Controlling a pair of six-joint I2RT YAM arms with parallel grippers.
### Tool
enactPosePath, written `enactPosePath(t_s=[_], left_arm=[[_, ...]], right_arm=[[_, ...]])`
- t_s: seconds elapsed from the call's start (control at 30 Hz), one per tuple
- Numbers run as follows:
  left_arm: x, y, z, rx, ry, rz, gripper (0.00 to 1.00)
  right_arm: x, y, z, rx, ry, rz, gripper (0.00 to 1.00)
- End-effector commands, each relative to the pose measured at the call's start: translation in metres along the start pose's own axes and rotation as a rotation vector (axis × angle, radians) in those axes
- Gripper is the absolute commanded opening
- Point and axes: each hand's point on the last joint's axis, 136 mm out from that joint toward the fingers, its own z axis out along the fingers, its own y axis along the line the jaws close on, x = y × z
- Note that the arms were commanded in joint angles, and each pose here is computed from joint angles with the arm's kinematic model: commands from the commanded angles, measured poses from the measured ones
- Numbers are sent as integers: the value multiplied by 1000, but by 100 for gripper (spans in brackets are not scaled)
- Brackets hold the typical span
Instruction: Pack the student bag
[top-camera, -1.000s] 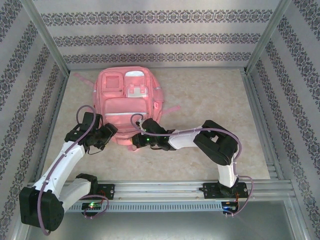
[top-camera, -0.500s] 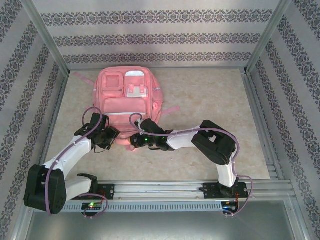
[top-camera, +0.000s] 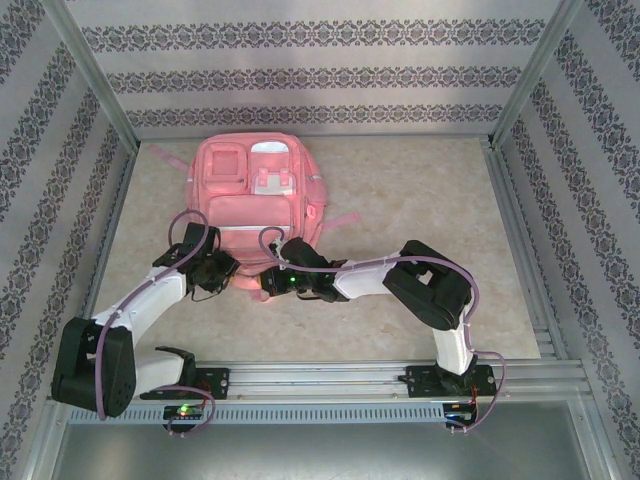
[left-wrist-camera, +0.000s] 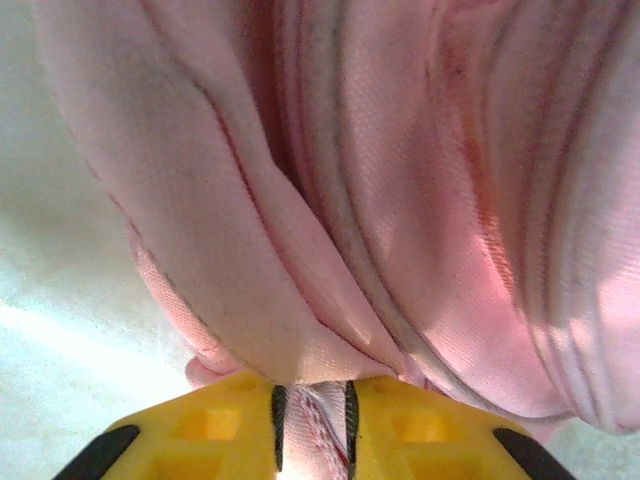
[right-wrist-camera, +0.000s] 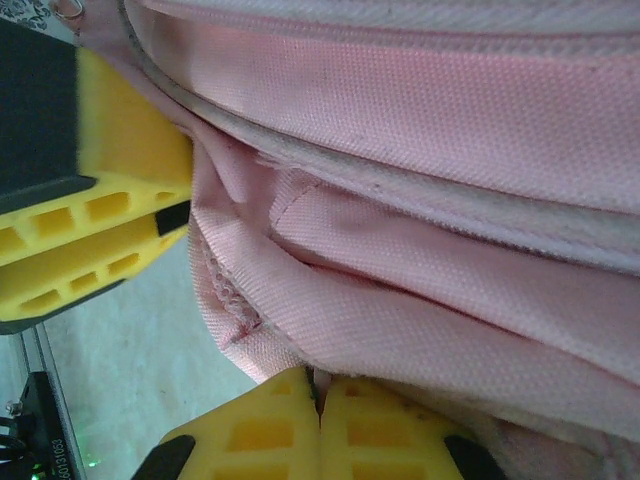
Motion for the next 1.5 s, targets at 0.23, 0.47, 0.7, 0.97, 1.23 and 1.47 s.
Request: enactPosePath(t_s=[0.23,0.47,0.7,0.97,1.23,1.47], left_arm=[[-4,-14,-25,84,-65,101,0],[-7,-19,-39,95,-86,140,0],[-13,0,-39,58,-87,114,0],[-17,8,-36,53,-84,110,0],[0,-15,-37,144,-16,135,58],[18,-31,-26,165,10,140,60]], right_arm=[[31,-24,-7,91,74,-8,0],[33,-28,-12,105,68,-7,0],[29,-38,-31,130,59,-19,0],[37,-53,-53,192,96,-98,0],[36,-43,-46,144,120,-99,0],[34,-41,-39,131,115,-82,0]])
